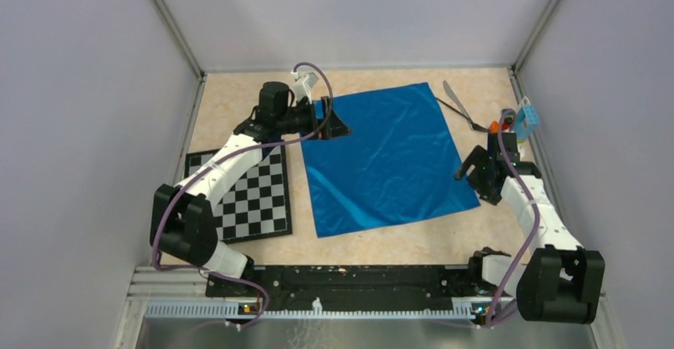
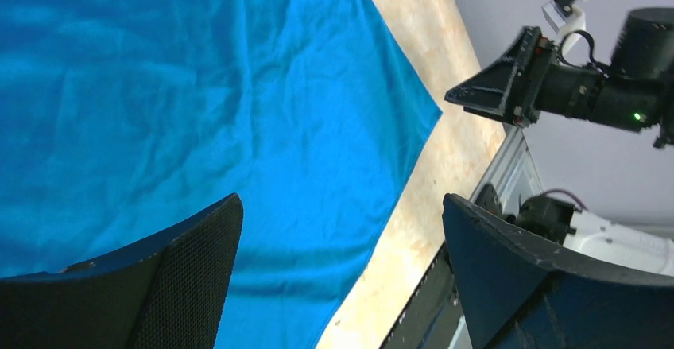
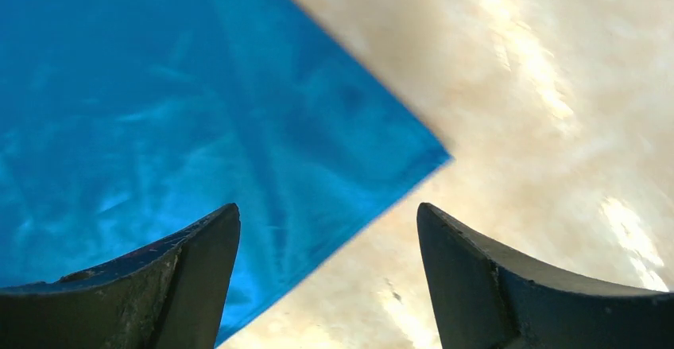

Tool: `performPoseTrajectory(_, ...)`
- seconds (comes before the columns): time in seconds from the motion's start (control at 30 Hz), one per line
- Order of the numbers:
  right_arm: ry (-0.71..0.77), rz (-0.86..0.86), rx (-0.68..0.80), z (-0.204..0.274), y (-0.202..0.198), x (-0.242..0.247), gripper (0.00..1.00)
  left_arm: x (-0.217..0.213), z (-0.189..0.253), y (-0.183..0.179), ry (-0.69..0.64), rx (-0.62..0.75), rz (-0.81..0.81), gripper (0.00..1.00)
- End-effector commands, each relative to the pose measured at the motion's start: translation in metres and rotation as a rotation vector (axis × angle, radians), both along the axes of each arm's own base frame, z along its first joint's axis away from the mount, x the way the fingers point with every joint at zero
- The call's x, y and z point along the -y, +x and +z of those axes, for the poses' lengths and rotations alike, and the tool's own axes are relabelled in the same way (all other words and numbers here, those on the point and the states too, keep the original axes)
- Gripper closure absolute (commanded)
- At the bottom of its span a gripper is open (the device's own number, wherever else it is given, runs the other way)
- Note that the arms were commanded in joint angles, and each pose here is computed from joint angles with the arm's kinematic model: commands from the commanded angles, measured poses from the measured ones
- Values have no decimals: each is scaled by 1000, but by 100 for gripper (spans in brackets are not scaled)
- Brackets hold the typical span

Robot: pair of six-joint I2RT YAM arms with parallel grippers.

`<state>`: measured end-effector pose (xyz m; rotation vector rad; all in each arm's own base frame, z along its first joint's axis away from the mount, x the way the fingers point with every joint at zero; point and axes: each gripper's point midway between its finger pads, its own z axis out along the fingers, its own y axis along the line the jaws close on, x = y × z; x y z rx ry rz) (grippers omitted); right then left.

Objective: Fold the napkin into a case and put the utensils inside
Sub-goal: Smooth out the napkin at the center of the board, then pick up the flattened napkin from the center of the board.

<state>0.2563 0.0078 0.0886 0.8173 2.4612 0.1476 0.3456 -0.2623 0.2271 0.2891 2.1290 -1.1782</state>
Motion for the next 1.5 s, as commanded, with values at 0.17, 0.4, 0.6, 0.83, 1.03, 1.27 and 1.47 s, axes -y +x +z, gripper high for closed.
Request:
performPoseTrajectory(0.17,-185,-169,-253,-28,-31,51,25,-8,34,-37,-19,123,-93,1)
performPoseTrajectory(0.4,-216,-156,-295,-41,-28,57,38,-9,51,-46,-68,165,-108,1)
performPoseTrajectory(0.6,-206,-132,-298,-48,-22,55,45,-15,57,-46,-124,151,-117,1)
performPoseTrajectory(0.83,-182,-123,-319,-57,-17,51,47,-25,68,-46,-156,174,-103,1)
performPoseTrajectory(1.03,-158,-122,-315,-62,-15,47,48,-31,72,-44,-200,173,-104,1)
performPoseTrajectory(1.27,-114,-123,-304,-78,-16,39,58,-37,70,-40,-205,167,-88,1)
performPoseTrajectory(1.47,-98,-129,-285,-80,-20,36,71,-37,64,-38,-199,154,-85,1)
